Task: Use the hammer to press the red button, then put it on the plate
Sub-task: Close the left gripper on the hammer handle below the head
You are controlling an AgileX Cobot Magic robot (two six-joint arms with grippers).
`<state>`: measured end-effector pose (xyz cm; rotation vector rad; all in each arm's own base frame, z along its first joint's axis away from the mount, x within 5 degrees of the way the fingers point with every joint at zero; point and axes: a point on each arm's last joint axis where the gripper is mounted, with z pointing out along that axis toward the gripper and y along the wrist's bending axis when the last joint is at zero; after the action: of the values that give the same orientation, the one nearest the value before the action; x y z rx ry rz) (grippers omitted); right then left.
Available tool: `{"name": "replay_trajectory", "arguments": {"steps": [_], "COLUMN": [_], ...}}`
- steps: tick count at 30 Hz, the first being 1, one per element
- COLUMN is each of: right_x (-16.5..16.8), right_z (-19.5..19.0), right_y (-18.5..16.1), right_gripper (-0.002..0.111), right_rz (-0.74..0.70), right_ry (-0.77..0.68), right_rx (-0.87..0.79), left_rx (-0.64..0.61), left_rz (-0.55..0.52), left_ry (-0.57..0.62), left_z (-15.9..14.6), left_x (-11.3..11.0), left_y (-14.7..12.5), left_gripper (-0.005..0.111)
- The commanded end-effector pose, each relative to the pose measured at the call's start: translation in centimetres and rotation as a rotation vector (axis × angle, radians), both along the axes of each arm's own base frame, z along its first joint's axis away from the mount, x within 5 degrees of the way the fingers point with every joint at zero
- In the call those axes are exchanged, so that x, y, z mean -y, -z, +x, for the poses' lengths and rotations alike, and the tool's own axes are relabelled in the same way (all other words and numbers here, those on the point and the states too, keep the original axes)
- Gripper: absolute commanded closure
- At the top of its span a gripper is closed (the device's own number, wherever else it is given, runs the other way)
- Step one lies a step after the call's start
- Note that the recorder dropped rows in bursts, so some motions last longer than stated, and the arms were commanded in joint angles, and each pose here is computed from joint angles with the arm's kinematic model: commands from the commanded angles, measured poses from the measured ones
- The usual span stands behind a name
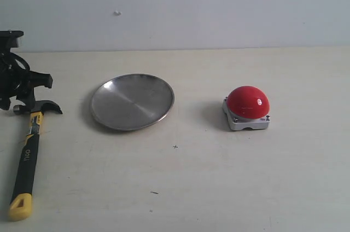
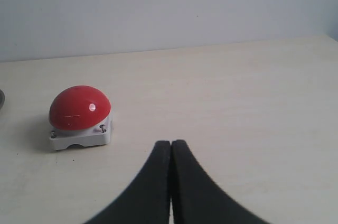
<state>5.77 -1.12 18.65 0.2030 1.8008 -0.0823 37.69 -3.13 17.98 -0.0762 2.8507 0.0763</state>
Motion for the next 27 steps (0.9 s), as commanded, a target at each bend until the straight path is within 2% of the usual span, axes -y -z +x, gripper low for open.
{"name": "replay_trajectory", "arguments": {"steps": [1,5,11,18,27], "right_x": [0.0,0.0,0.0,0.0,0.0], "right_z": [0.0,0.0,0.0,0.0,0.0], "right_y": [0.0,0.0,0.0,0.0,0.0], "right_gripper": [0.108,0.108,0.108,0.108,0.108], "right_rz": [-0.004,-0.004,-0.004,-0.004,-0.004], "right_ry": [0.006,0.006,0.006,0.006,0.006], "right_rx": [0.008,0.008,0.008,0.008,0.008], "left_rx": [0.068,0.029,-0.122,-0.133,-0.123], "left_rz": [-0.046,-0.052,-0.073,-0.098,-0.113], "left_ry": [0.006,-0.005,-0.013,-0.036,-0.055], "left_z": [0.8,1.3,2.3,2.7,2.8], "left_x": [0.3,0.4,0.0,-0.3,-1.2], "left_y": [-0.6,0.3,2.8,3.8,3.7], "left_gripper": [0.055,0.055,0.055,0.055,0.055]}}
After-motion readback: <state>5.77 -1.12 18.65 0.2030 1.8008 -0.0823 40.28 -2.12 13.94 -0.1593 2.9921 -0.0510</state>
